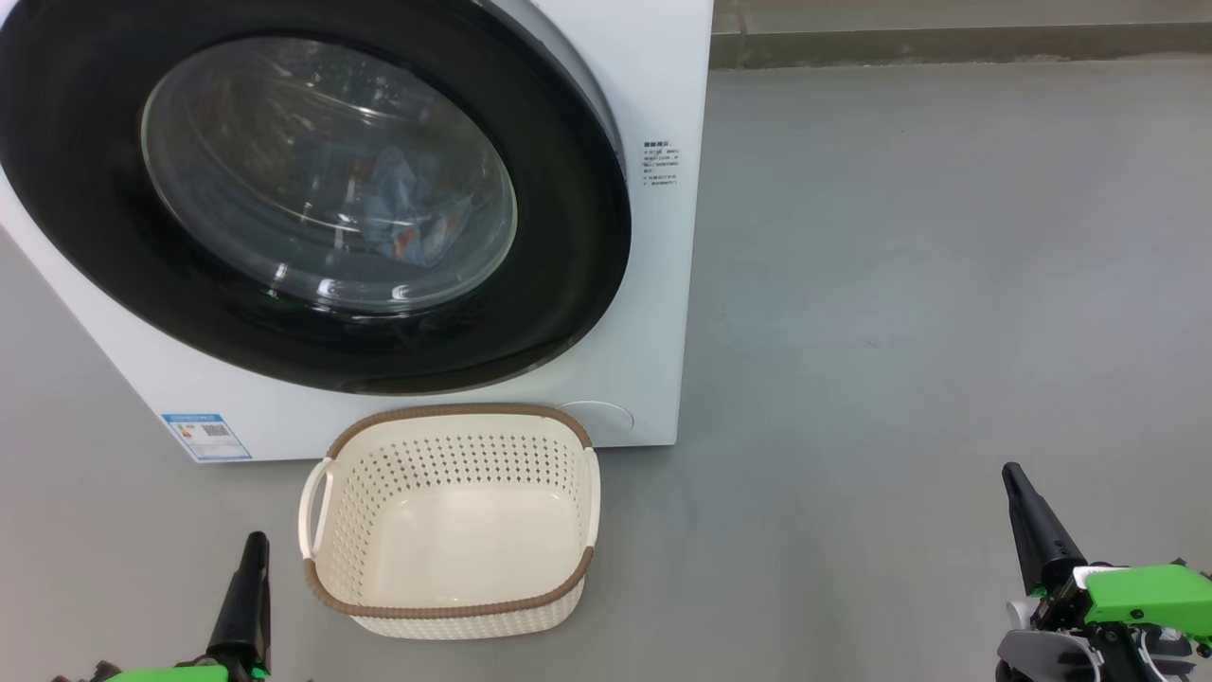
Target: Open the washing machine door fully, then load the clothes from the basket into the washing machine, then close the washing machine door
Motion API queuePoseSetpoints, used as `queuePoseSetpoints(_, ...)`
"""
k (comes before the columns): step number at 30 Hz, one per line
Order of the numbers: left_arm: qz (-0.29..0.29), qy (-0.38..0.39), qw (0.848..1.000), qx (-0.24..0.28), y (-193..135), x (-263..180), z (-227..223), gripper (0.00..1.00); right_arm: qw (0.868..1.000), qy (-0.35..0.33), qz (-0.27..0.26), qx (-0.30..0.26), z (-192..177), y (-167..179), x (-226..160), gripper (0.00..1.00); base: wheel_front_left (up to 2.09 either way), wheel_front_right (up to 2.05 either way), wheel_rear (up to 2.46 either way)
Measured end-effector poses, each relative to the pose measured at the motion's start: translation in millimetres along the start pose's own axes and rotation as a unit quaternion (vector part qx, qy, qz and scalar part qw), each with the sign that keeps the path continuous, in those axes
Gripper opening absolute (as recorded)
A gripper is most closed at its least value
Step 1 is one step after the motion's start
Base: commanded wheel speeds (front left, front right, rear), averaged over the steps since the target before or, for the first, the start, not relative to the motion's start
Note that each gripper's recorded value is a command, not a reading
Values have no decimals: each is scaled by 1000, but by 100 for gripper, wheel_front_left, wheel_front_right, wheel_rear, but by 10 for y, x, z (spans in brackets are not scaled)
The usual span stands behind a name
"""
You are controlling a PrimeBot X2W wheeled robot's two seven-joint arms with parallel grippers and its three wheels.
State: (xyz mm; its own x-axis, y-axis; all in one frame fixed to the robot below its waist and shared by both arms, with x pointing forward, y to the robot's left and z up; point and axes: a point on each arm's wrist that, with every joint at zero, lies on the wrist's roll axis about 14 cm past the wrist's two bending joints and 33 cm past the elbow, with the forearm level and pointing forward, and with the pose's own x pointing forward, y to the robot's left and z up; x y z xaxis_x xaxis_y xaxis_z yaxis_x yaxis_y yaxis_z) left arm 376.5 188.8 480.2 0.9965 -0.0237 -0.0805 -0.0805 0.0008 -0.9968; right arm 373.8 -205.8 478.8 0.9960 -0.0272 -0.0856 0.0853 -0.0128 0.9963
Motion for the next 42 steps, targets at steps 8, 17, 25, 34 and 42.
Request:
queuePoseSetpoints(8, 0, 0, 1000, 0, 0, 0, 0, 0, 1000, 0, 0, 0, 0, 0, 0, 0, 0, 0, 0)
queuePoseSetpoints(17, 0, 0, 1000, 0, 0, 0, 0, 0, 1000, 0, 0, 0, 0, 0, 0, 0, 0, 0, 0)
queuePoseSetpoints(25, 0, 0, 1000, 0, 0, 0, 0, 0, 1000, 0, 0, 0, 0, 0, 0, 0, 0, 0, 0)
queuePoseSetpoints(34, 0, 0, 1000, 0, 0, 0, 0, 0, 1000, 0, 0, 0, 0, 0, 0, 0, 0, 0, 0)
queuePoseSetpoints(42, 0, 0, 1000, 0, 0, 0, 0, 0, 1000, 0, 0, 0, 0, 1, 0, 0, 0, 0, 0)
